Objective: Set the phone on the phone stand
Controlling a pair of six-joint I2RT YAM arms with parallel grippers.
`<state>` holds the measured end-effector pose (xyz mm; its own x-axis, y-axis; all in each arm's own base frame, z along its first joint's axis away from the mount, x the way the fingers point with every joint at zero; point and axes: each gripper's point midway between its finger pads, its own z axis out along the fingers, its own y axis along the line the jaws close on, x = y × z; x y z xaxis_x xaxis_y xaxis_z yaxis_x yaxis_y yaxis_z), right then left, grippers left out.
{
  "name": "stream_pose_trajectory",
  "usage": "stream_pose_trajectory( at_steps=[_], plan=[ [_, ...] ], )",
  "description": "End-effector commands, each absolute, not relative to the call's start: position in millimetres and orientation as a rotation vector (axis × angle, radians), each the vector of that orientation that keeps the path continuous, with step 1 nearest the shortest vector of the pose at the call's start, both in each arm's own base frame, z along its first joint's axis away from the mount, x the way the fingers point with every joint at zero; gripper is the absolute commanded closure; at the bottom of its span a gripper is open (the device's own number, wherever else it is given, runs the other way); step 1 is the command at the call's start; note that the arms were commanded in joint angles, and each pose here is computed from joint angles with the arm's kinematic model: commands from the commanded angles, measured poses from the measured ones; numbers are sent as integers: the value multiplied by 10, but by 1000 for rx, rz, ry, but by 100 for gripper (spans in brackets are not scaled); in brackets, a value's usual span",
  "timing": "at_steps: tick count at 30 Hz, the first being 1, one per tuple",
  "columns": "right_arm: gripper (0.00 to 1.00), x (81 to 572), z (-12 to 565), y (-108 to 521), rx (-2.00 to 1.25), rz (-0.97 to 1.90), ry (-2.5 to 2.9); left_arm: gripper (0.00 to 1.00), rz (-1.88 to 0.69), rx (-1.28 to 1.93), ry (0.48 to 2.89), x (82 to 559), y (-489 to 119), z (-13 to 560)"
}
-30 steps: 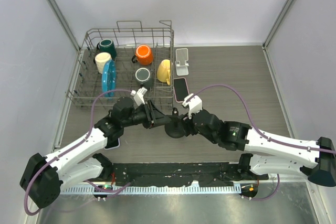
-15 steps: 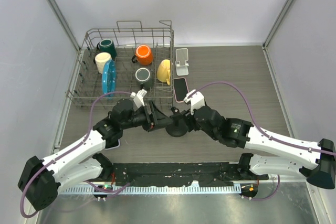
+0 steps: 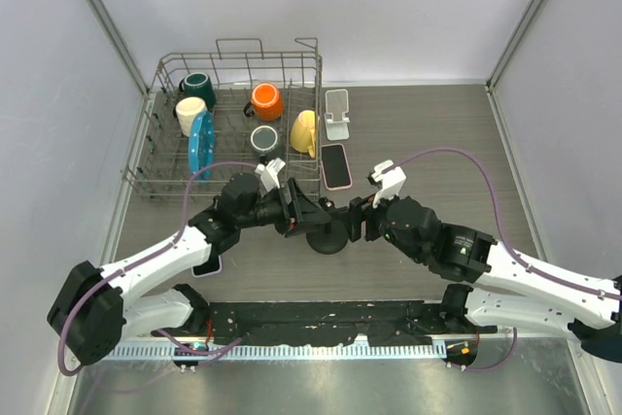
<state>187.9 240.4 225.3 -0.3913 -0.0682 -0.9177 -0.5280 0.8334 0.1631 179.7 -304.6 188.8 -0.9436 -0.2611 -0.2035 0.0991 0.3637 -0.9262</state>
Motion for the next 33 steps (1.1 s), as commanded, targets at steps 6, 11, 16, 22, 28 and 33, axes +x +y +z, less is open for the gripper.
stream_pose_trajectory(
  at_steps=[6,11,16,22,28,33],
  plan=[
    [32,1876,2472,2312,-281,625,1876,53,-1709,-88,2242,1856,-3204,2057],
    [32,1862,2374,2311,-286,614,1907,68,-1688,-100,2268,1845,-3183,1891],
    [31,1850,2340,2326,-282,625,1917,83,-1663,-90,2302,1849,-3190,1678],
    [31,1813,2386,2356,-264,684,1905,100,-1673,-88,2331,1846,-3225,1489],
    [31,1793,2375,2329,-250,696,1903,100,-1675,-75,2325,1839,-3223,1440],
    [31,1796,2405,2326,-241,704,1894,100,-1675,-96,2327,1836,-3210,1352]
  ],
)
